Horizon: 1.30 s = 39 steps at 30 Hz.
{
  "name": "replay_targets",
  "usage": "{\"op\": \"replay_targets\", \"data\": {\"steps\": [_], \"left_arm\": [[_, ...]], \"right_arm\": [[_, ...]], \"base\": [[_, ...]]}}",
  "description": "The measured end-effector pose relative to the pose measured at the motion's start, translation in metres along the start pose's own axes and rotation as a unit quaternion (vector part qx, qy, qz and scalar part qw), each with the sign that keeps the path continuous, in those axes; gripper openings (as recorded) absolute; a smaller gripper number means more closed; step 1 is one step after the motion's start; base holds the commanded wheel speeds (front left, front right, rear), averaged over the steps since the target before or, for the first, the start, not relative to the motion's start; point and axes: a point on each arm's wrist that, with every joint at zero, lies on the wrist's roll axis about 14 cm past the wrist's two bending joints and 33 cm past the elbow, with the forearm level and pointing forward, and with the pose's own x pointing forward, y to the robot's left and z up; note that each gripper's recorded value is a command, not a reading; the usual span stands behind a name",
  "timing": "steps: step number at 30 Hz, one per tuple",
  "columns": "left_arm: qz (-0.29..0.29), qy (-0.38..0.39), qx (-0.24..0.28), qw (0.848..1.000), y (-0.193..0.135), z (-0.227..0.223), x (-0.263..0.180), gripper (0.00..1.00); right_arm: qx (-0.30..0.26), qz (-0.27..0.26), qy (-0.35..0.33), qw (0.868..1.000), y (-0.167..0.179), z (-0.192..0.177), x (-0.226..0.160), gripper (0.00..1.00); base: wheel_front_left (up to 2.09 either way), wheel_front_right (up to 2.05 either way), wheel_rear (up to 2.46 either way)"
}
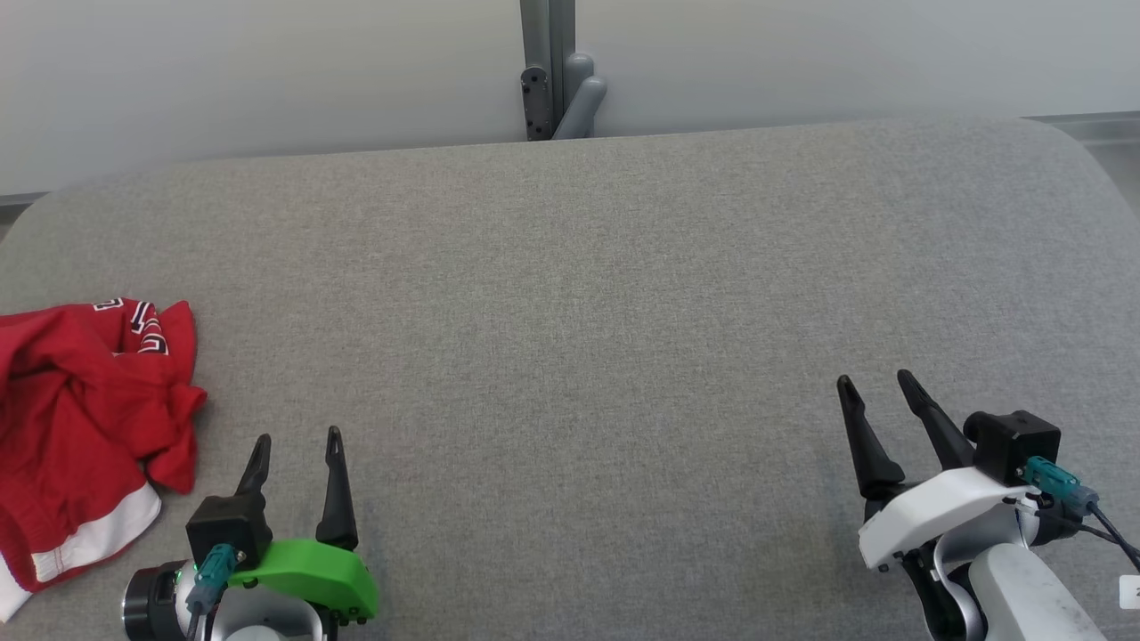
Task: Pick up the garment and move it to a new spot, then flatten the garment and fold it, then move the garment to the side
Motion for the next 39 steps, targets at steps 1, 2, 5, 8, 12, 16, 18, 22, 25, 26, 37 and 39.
{"op": "replay_targets", "data": {"steps": [1,2,5,8,12,16,18,22,25,26,37,39], "left_arm": [[0.000,0.000,0.004,1.000,0.000,-0.001,0.000,1.00],[-0.001,0.000,0.009,1.000,0.000,-0.001,0.000,1.00],[-0.003,-0.002,0.020,1.000,-0.001,-0.001,0.000,1.00],[-0.002,-0.004,0.034,0.999,0.000,-0.001,0.000,1.00],[0.017,-0.004,0.051,0.999,0.009,-0.002,-0.002,1.00],[0.048,-0.018,0.056,0.997,0.024,0.007,-0.002,1.00],[0.074,-0.020,0.056,0.995,0.039,0.008,-0.008,1.00],[0.140,-0.024,0.060,0.988,0.079,0.012,-0.028,1.00],[0.184,-0.025,0.062,0.981,0.110,0.014,-0.044,1.00],[0.196,-0.028,0.062,0.978,0.120,0.017,-0.048,1.00],[0.254,-0.043,0.124,0.958,0.227,0.083,-0.003,1.00],[0.265,-0.018,0.109,0.958,0.239,0.070,0.008,1.00]], "right_arm": [[-0.004,0.001,0.001,1.000,0.000,0.000,0.000,1.00],[-0.009,0.002,0.000,1.000,0.000,0.000,0.000,1.00],[-0.019,0.005,0.000,1.000,0.001,-0.001,0.000,1.00],[-0.031,0.009,0.000,0.999,0.003,-0.001,0.002,1.00],[-0.047,0.026,0.003,0.999,0.011,-0.003,0.007,1.00],[-0.073,0.064,0.002,0.995,0.028,-0.004,0.019,1.00],[-0.084,0.091,-0.002,0.992,0.043,-0.001,0.029,1.00],[-0.101,0.176,-0.005,0.979,0.098,-0.007,0.047,1.00],[-0.106,0.241,-0.005,0.965,0.142,-0.014,0.057,1.00],[-0.106,0.262,-0.007,0.959,0.156,-0.015,0.061,1.00],[-0.132,0.309,0.042,0.941,0.144,-0.063,0.103,1.00],[-0.133,0.301,0.052,0.943,0.131,-0.071,0.109,1.00]], "base": [[0.00,0.00,0.00],[0.00,0.00,0.00],[0.00,0.00,0.00],[0.00,0.00,0.00],[0.00,0.00,0.00],[0.00,0.00,0.00],[0.00,0.00,0.00],[0.00,0.00,0.00],[0.00,0.00,0.00],[0.00,0.00,0.00],[0.00,0.00,0.00],[0.00,0.00,0.00]]}}
